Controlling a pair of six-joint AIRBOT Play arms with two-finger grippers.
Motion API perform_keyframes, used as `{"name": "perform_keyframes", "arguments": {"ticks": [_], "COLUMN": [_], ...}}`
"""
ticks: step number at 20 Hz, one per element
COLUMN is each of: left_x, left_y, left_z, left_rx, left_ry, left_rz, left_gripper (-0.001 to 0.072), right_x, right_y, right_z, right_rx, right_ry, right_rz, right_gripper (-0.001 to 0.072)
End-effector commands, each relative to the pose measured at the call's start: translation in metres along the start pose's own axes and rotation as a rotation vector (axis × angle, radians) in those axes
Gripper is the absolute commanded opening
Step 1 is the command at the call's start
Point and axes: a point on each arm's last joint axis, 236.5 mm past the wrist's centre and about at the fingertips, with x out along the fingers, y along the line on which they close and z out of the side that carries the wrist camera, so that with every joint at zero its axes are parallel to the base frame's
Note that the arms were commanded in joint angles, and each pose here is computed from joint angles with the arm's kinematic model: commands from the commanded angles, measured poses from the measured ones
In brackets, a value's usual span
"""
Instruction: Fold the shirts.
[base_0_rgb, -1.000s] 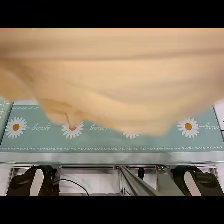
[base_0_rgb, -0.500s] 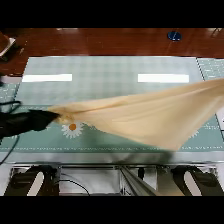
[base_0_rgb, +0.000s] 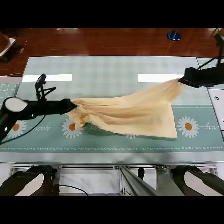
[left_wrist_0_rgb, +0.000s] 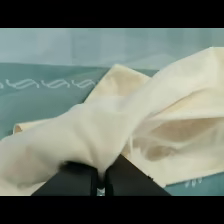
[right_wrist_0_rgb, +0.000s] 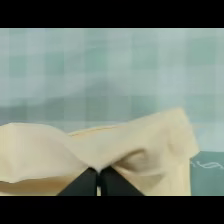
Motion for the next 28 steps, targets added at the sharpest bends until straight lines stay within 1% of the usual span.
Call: {"name": "perform_keyframes", "arguments": {"ticks": [1, 2, 5, 7, 8, 9, 10, 11, 13, 14, 15, 17, 19, 21, 24, 28], "left_x": [0.033, 0.035, 0.004, -0.029, -0.042, -0.049, -0.05, -0.046, -0.032, -0.026, -0.019, -0.001, 0.014, 0.028, 0.034, 0.045], "left_y": [0.004, 0.001, 0.022, 0.044, 0.054, 0.062, 0.067, 0.064, 0.028, 0.013, 0.006, 0.007, -0.005, -0.006, -0.009, -0.003], "left_z": [0.021, 0.018, 0.017, 0.021, 0.016, 0.002, -0.016, -0.037, -0.06, -0.062, -0.061, -0.068, -0.075, -0.076, -0.067, -0.06], "left_rx": [-0.041, -0.028, 0.027, -0.014, -0.048, -0.088, -0.124, -0.174, -0.233, -0.262, -0.287, -0.286, -0.28, -0.261, -0.244, -0.275], "left_ry": [0.084, 0.143, 0.272, 0.25, 0.237, 0.24, 0.252, 0.265, 0.239, 0.206, 0.172, 0.171, 0.197, 0.199, 0.201, 0.221], "left_rz": [-0.008, -0.021, 0.026, 0.048, 0.052, 0.056, 0.048, 0.009, -0.194, -0.283, -0.326, -0.294, -0.301, -0.268, -0.264, -0.253], "left_gripper": [0.0391, 0.0511, 0.051, 0.051, 0.051, 0.051, 0.051, 0.051, 0.051, 0.051, 0.051, 0.051, 0.051, 0.051, 0.0509, 0.0506], "right_x": [0.058, 0.062, 0.034, -0.003, -0.021, -0.031, -0.033, -0.028, -0.009, 0.002, 0.011, 0.024, 0.027, 0.027, 0.026, 0.025], "right_y": [-0.004, -0.007, -0.038, -0.086, -0.108, -0.12, -0.126, -0.128, -0.126, -0.122, -0.115, -0.107, -0.106, -0.105, -0.104, -0.112], "right_z": [0.007, 0.007, 0.004, -0.015, -0.028, -0.038, -0.05, -0.069, -0.119, -0.141, -0.158, -0.187, -0.202, -0.204, -0.206, -0.209], "right_rx": [0.112, 0.111, 0.089, 0.091, 0.113, 0.171, 0.236, 0.292, 0.357, 0.369, 0.366, 0.387, 0.4, 0.404, 0.404, 0.401], "right_ry": [0.07, 0.088, 0.132, 0.18, 0.193, 0.164, 0.124, 0.108, 0.146, 0.167, 0.19, 0.257, 0.295, 0.302, 0.314, 0.32], "right_rz": [0.083, 0.08, 0.011, -0.115, -0.172, -0.19, -0.178, -0.16, -0.138, -0.12, -0.085, -0.046, -0.041, -0.039, -0.038, -0.074], "right_gripper": [0.0348, 0.041, 0.0409, 0.0401, 0.0386, 0.0382, 0.0382, 0.0382, 0.0392, 0.0415, 0.0416, 0.0416, 0.0416, 0.0416, 0.0416, 0.0415]}}
